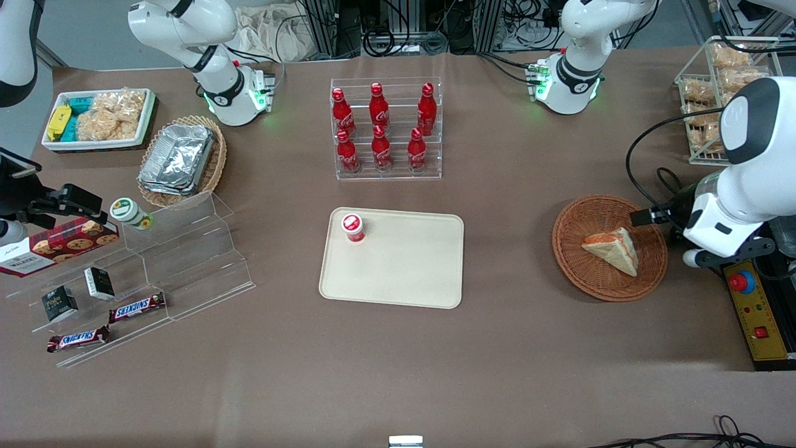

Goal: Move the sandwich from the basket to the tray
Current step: 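Move the left gripper down over the wrapped sandwich in the wicker basket, then close the left gripper on the sandwich's edge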

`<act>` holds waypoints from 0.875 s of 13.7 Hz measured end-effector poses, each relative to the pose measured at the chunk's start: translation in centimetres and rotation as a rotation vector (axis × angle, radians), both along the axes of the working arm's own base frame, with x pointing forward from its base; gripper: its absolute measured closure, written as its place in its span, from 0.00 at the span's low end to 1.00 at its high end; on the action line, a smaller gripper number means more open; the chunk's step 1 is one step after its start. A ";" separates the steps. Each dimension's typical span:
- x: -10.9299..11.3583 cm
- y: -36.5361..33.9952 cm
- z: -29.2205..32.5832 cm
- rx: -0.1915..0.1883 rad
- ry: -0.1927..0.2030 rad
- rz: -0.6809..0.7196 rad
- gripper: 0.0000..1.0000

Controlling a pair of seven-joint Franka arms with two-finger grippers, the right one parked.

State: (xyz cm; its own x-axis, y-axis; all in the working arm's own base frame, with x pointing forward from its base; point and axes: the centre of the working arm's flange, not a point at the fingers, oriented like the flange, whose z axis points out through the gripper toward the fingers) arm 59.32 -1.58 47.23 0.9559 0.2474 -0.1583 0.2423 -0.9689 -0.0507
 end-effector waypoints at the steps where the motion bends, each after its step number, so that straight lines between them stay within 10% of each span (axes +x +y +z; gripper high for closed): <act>1: 0.0 0.6 -1.2 0.003 -0.011 0.037 0.00; 7: -0.9 1.4 -9.3 0.047 -0.078 0.519 0.00; 12: -2.7 2.9 -16.0 0.035 -0.071 0.661 0.00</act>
